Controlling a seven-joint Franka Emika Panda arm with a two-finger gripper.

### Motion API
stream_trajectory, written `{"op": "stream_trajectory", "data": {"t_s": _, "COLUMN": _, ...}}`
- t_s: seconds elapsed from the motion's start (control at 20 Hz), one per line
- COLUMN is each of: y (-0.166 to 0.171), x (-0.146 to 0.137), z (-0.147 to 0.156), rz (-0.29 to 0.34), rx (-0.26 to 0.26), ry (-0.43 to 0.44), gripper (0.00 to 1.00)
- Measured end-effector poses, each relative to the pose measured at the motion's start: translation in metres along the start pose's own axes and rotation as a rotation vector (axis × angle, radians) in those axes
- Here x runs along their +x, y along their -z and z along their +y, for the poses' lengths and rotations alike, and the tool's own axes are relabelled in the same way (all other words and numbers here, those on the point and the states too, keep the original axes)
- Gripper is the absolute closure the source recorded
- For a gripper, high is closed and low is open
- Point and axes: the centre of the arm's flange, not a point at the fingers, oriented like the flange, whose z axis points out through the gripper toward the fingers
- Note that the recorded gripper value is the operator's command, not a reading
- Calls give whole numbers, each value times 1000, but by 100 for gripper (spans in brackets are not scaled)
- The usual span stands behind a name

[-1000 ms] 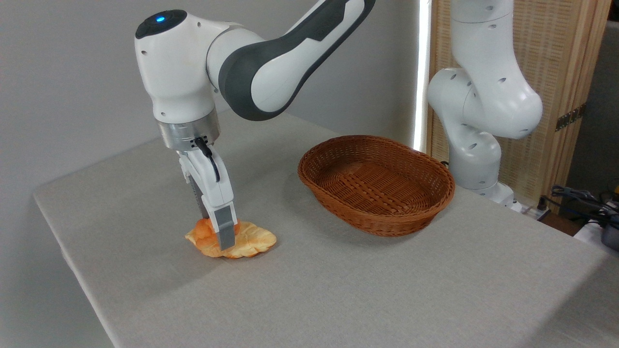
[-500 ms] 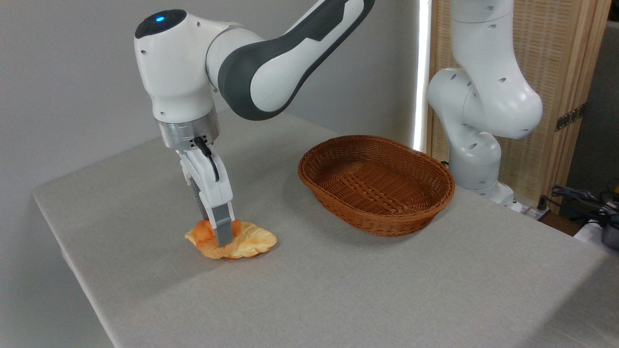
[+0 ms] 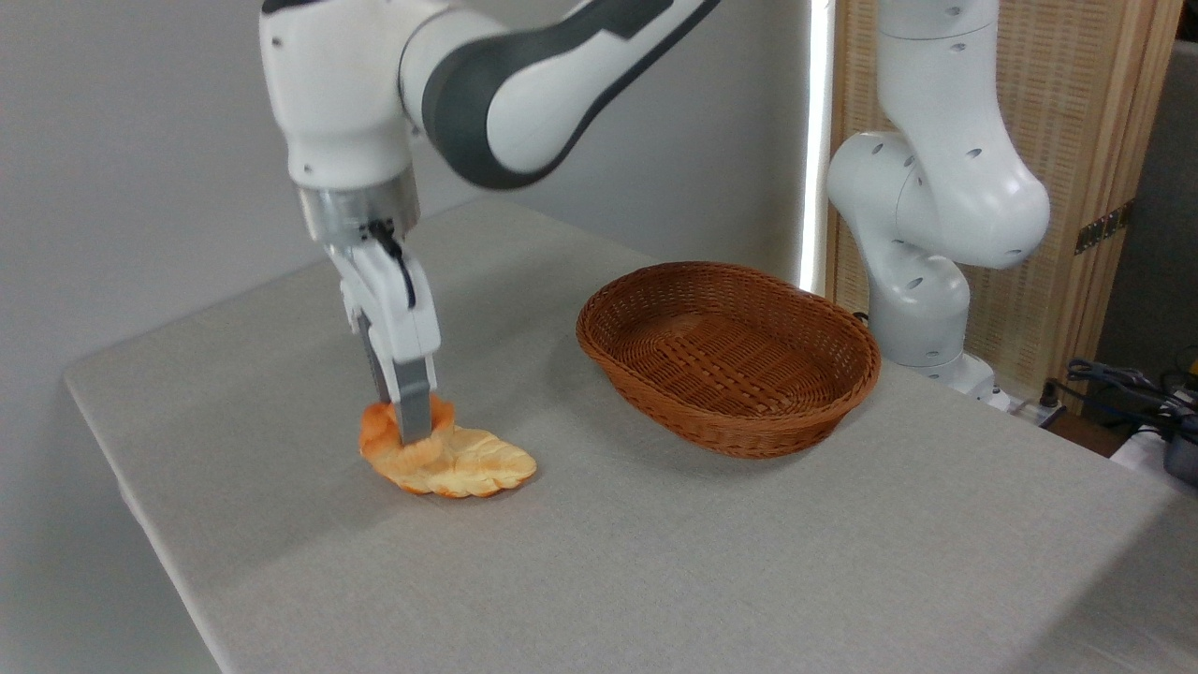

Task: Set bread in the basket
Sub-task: 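Lift the orange bun up off the flat golden pastry, then carry the held bun over the wicker basket and lower it inside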

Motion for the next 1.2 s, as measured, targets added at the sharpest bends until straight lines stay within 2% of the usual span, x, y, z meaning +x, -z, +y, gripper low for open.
{"op": "stream_trajectory", "data": {"t_s": 0.15, "y": 33, "x": -10, "z": 18, "rz": -24, "rx": -16, "ry": 9, "gripper": 43}}
{"op": "stream_trajectory", "data": {"t_s": 0.3, "y": 62, "x": -23, "z": 40, "rz": -65, "rx": -46, "ry": 66, "gripper": 42}}
{"op": "stream_trajectory", "data": {"t_s": 0.45, "y": 76, "x": -41, "z": 62, "rz": -126, "rx": -90, "ry": 100, "gripper": 41}}
{"op": "stream_trajectory", "data": {"t_s": 0.55, "y": 72, "x": -57, "z": 80, "rz": -169, "rx": -121, "ry": 103, "gripper": 34}}
{"op": "stream_trajectory", "data": {"t_s": 0.7, "y": 53, "x": -85, "z": 109, "rz": -224, "rx": -154, "ry": 105, "gripper": 31}}
{"op": "stream_trajectory", "data": {"t_s": 0.8, "y": 40, "x": -104, "z": 126, "rz": -263, "rx": -181, "ry": 108, "gripper": 16}}
{"op": "stream_trajectory", "data": {"t_s": 0.85, "y": 34, "x": -112, "z": 133, "rz": -286, "rx": -198, "ry": 111, "gripper": 1}}
{"op": "stream_trajectory", "data": {"t_s": 1.0, "y": 17, "x": -124, "z": 150, "rz": -345, "rx": -238, "ry": 104, "gripper": 0}}
{"op": "stream_trajectory", "data": {"t_s": 1.2, "y": -7, "x": -118, "z": 165, "rz": -401, "rx": -260, "ry": 83, "gripper": 0}}
